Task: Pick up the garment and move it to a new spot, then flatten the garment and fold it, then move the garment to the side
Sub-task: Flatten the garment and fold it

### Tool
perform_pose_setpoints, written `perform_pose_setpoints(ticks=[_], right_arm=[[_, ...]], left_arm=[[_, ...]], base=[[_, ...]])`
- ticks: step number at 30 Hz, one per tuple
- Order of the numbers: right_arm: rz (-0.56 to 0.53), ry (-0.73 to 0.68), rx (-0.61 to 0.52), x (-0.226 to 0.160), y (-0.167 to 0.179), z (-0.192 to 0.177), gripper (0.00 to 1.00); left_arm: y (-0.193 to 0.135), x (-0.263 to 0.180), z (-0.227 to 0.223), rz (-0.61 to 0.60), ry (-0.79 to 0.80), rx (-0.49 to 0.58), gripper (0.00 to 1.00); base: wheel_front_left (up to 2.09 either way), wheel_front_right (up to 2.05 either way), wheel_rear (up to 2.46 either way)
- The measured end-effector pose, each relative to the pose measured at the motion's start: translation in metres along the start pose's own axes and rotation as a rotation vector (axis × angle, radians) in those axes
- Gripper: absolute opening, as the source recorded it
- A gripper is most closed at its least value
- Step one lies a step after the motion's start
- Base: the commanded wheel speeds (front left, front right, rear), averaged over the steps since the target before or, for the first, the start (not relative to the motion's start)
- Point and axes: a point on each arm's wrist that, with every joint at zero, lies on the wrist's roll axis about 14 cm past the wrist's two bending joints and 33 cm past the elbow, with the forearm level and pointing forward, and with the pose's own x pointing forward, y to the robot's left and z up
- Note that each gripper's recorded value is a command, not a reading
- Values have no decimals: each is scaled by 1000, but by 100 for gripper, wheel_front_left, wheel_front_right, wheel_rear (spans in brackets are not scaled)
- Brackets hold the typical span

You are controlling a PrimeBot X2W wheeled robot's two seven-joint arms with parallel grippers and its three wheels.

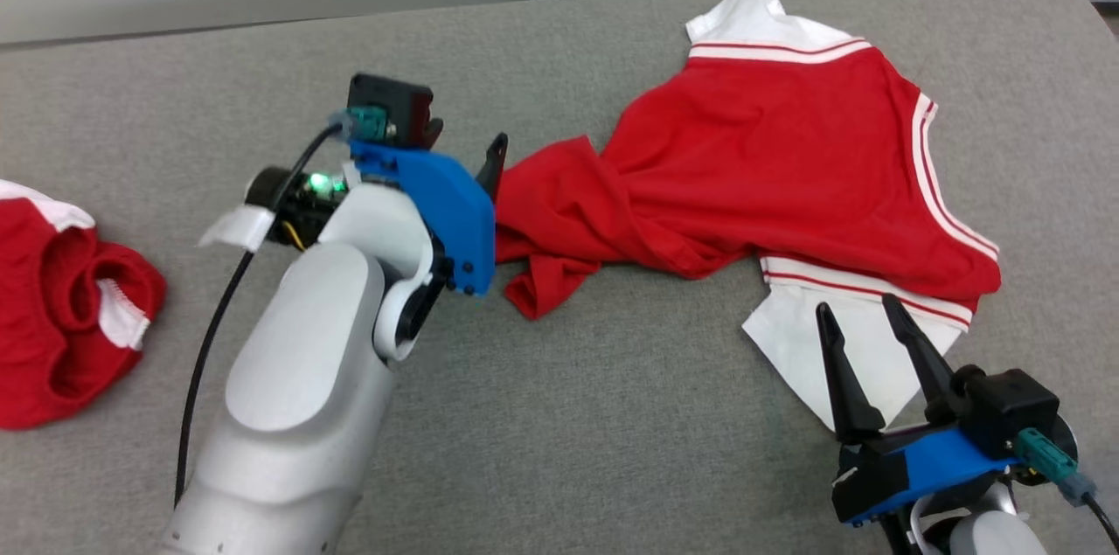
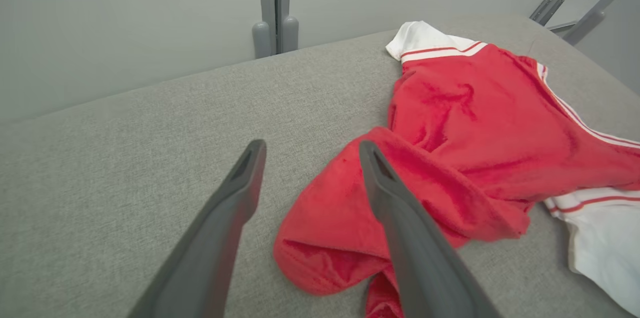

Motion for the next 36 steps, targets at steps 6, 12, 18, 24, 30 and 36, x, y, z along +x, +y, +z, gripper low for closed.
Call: perform_pose_setpoints(ticks=[6, 12, 18, 24, 30, 36], right_arm=[[-2, 16, 8, 8, -2, -9, 100], [-9, 30, 30, 8, -4, -20, 100], [-31, 39, 46, 5, -10, -26, 100], [-44, 36, 51, 3, -15, -27, 100], [-51, 38, 53, 5, -17, -29, 100], [-46, 20, 53, 12, -17, -26, 100]], left_arm=[[-15, 45, -11, -49, 154, -35, 100], [-39, 72, -30, -102, 334, 19, 100], [-47, 84, -30, -99, 416, 61, 100], [-39, 87, -49, -61, 518, 123, 100], [-27, 88, -68, -40, 578, 226, 0], [-24, 89, -46, -51, 434, 160, 0]], base=[[0, 0, 0], [0, 0, 0], [0, 0, 0], [0, 0, 0], [0, 0, 0], [0, 0, 0]])
